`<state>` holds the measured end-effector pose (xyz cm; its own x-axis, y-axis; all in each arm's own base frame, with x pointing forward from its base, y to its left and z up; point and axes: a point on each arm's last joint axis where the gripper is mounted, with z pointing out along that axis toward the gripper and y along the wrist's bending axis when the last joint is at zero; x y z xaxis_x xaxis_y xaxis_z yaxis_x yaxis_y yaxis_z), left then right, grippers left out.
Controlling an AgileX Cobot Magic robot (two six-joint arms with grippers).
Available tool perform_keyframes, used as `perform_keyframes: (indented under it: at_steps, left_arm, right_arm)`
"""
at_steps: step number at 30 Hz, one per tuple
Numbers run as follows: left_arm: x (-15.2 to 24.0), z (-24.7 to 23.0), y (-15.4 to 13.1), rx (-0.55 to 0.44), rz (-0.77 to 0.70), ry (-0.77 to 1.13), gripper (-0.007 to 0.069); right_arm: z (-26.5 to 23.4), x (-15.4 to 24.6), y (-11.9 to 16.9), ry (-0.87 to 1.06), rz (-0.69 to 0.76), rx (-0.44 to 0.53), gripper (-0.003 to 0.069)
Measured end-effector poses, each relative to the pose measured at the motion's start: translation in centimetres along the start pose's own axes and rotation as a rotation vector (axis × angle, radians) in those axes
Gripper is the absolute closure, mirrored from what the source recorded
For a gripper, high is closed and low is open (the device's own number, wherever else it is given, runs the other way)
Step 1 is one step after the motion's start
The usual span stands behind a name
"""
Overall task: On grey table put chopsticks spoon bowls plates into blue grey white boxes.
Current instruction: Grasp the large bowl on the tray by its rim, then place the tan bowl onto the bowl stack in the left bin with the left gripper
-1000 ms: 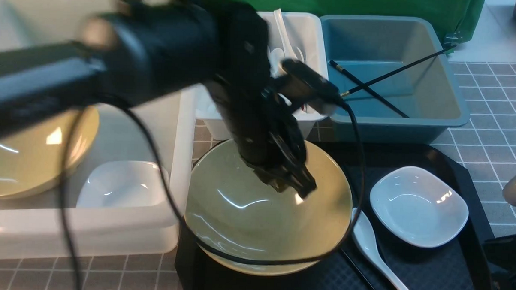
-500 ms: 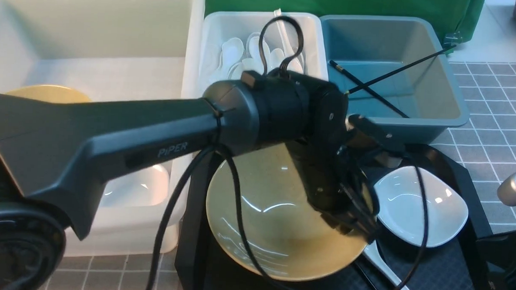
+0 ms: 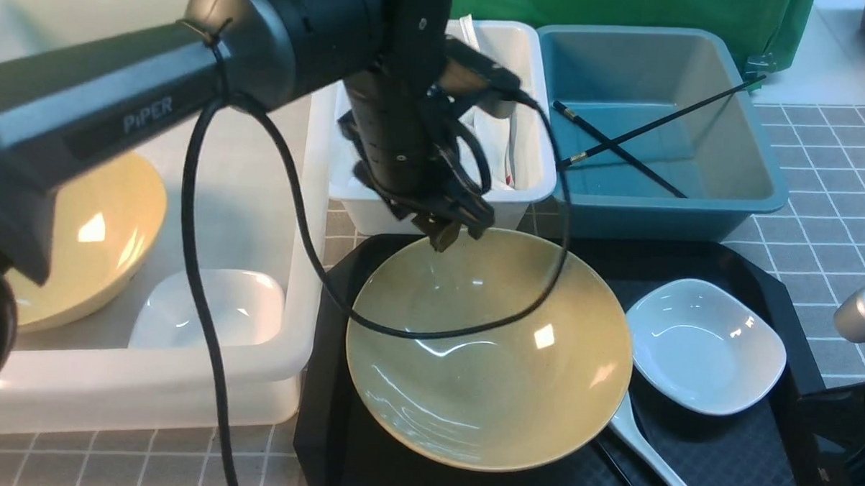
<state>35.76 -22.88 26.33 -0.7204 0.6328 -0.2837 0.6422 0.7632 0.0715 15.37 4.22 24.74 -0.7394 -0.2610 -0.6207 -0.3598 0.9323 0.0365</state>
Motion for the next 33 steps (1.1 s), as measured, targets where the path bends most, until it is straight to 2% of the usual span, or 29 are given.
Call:
perform_keyframes:
  at_steps: [3, 7, 9, 13, 15, 19, 23, 29, 31, 33]
  left_arm:
    - [0.0, 1.8, 0.1, 0.003, -0.016, 0.043, 0.0130]
    - [0.2, 4.5, 0.0, 0.012, -0.015, 0.104, 0.0127]
    - [0.3, 5.6, -0.1, 0.016, -0.013, 0.132, 0.0157]
    - [0.5, 6.5, -0.3, 0.035, 0.028, 0.171, 0.0339]
    - [0.4, 5.6, -0.4, 0.058, 0.028, 0.167, 0.0436]
    - [0.2, 4.0, -0.4, 0.071, 0.028, 0.162, 0.0484]
    - [0.1, 0.1, -0.7, 0.097, 0.041, 0.070, 0.0599]
    - [0.2, -5.3, 0.0, 0.158, 0.051, -0.115, 0.0620]
    - [0.7, -7.9, 1.5, 0.222, -0.017, -0.203, 0.0620]
    - [1.6, -10.8, 3.5, 0.237, -0.079, -0.292, 0.0620]
  right_arm:
    - [0.0, 0.0, 0.0, -0.002, 0.001, 0.000, 0.0615]
    - [0.0, 0.0, 0.0, -0.004, 0.001, 0.001, 0.0615]
    - [0.0, 0.0, 0.0, -0.004, 0.002, 0.000, 0.0614]
    - [0.0, 0.0, 0.0, -0.004, 0.002, 0.000, 0.0614]
    - [0.0, 0.0, 0.0, -0.005, 0.002, 0.000, 0.0614]
    - [0.0, 0.0, 0.0, -0.005, 0.003, -0.001, 0.0614]
    - [0.0, 0.0, 0.0, -0.005, 0.003, -0.001, 0.0613]
    - [0.0, 0.0, 0.0, -0.005, 0.003, -0.001, 0.0613]
    - [0.0, 0.0, 0.0, -0.005, 0.004, -0.001, 0.0613]
    - [0.0, 0.0, 0.0, -0.005, 0.004, -0.001, 0.0612]
